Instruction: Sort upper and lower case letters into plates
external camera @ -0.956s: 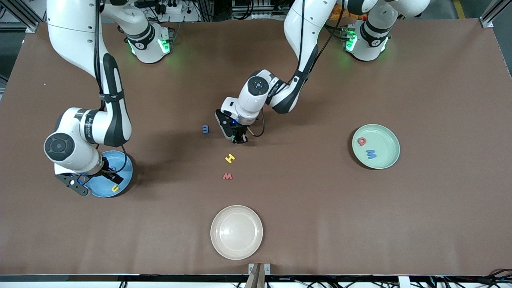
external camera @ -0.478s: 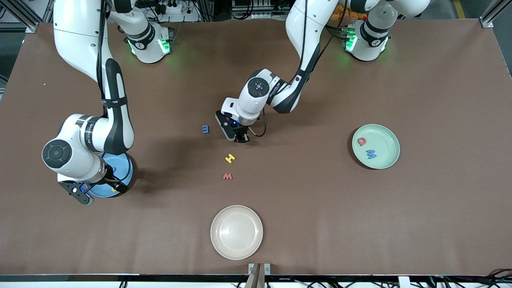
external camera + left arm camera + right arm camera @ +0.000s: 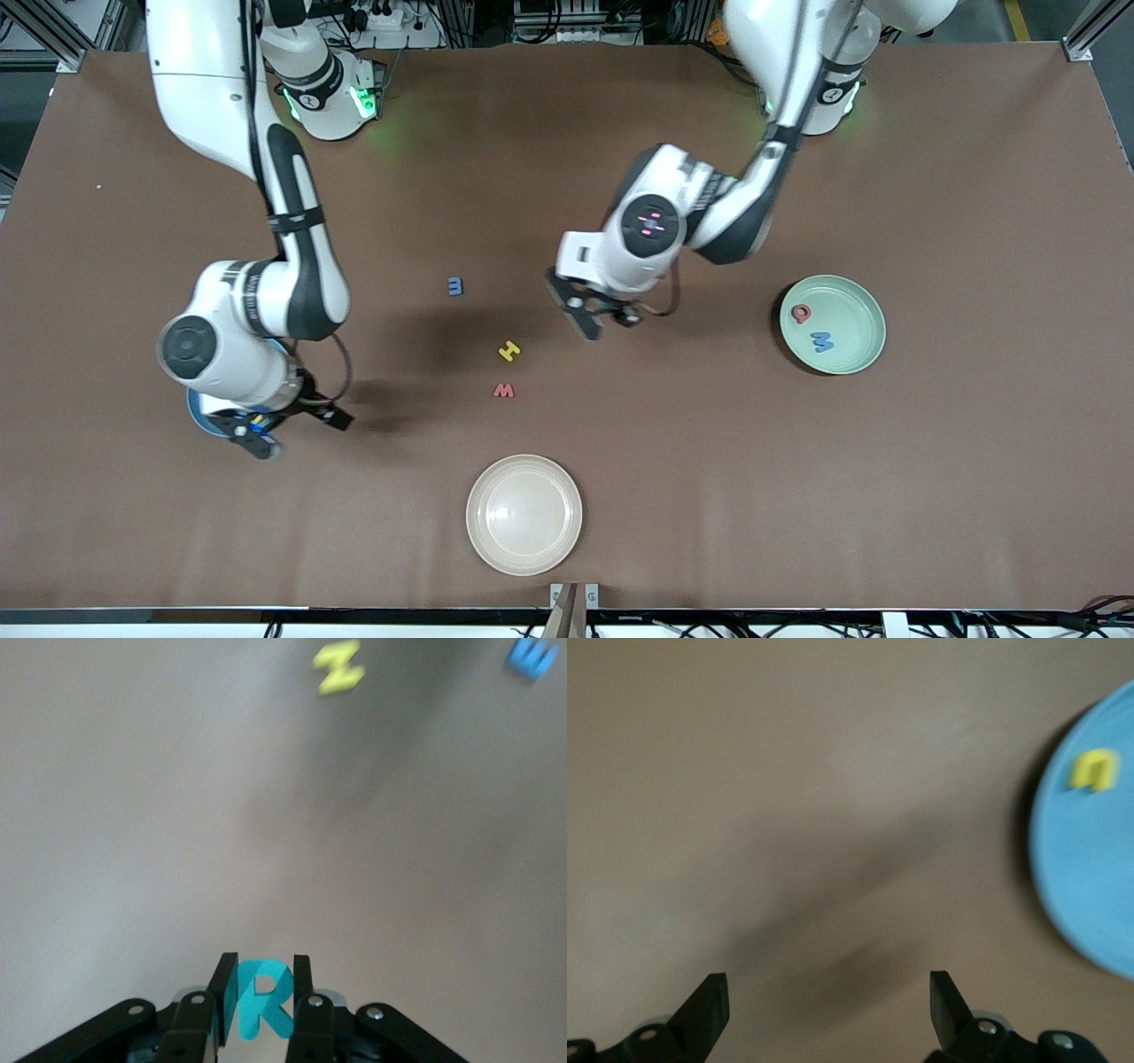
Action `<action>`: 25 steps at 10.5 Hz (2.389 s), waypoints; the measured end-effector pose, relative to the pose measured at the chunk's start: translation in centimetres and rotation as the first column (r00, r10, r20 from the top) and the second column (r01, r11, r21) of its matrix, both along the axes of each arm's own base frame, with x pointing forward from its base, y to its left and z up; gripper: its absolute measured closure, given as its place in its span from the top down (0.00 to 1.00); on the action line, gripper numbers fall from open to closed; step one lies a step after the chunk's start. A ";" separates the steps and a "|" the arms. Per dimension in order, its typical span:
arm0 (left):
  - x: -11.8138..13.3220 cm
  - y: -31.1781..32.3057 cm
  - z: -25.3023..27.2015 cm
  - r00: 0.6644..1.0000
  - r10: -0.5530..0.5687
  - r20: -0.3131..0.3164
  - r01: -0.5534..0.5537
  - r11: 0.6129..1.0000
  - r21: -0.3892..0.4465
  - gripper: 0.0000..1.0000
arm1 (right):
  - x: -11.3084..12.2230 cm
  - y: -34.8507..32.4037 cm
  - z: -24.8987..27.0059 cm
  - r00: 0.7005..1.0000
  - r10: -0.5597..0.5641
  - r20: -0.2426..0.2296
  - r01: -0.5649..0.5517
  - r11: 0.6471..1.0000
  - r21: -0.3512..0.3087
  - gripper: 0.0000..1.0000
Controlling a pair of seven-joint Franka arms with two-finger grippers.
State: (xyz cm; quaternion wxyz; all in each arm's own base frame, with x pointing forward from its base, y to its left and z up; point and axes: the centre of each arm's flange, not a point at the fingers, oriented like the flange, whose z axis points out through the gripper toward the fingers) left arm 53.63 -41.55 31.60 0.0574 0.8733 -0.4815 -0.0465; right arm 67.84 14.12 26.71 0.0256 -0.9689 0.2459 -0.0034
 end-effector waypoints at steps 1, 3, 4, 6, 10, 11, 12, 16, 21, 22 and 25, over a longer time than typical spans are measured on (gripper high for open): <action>0.9 3.6 -0.4 0.999 -0.034 -0.009 0.035 0.999 0.023 0.29 | -0.2 2.7 0.3 0.998 0.059 0.007 -0.059 0.998 0.016 1.00; 2.6 12.5 -2.7 0.992 -0.125 -0.015 0.126 0.992 0.010 0.29 | -1.4 7.7 0.3 0.985 0.171 0.011 -0.171 0.985 0.026 1.00; 2.9 16.6 -4.5 0.987 -0.163 0.005 0.163 0.987 0.006 0.29 | -2.2 9.8 -0.3 0.972 0.235 0.004 -0.235 0.972 0.026 1.00; 2.3 22.8 -7.6 0.973 -0.230 0.008 0.230 0.973 0.014 0.29 | -3.4 14.0 -2.1 0.949 0.315 -0.007 -0.315 0.949 0.019 1.00; 1.3 31.8 -9.7 0.959 -0.284 -0.021 0.282 0.958 -0.056 0.29 | -1.9 20.5 -4.2 0.927 0.373 0.045 -0.374 0.928 0.000 1.00; 1.1 33.2 -9.9 0.959 -0.284 -0.024 0.282 0.958 -0.055 0.29 | -1.6 21.9 -4.5 0.922 0.384 0.058 -0.385 0.923 0.004 1.00; 1.0 34.2 -10.1 0.960 -0.280 -0.029 0.278 0.959 -0.057 0.29 | -1.7 23.1 -4.9 0.916 0.396 0.062 -0.397 0.918 0.010 1.00; -0.1 36.0 -10.8 0.967 -0.250 -0.055 0.247 0.967 -0.056 0.30 | -3.2 25.5 -8.2 0.920 0.392 0.027 -0.392 0.920 0.007 1.00; -0.6 36.0 -11.0 0.994 -0.087 -0.064 0.082 0.994 -0.079 0.90 | -3.6 25.9 -9.7 0.935 0.354 0.001 -0.354 0.935 0.001 1.00; -0.6 34.2 -10.8 0.998 -0.002 -0.070 -0.003 0.997 -0.075 1.00 | -3.7 25.9 -9.8 0.935 0.354 -0.011 -0.354 0.935 0.001 1.00; -1.4 23.9 -10.2 0.980 0.187 -0.073 -0.191 0.979 -0.063 1.00 | -3.8 25.9 -9.8 0.934 0.357 -0.026 -0.357 0.934 0.000 1.00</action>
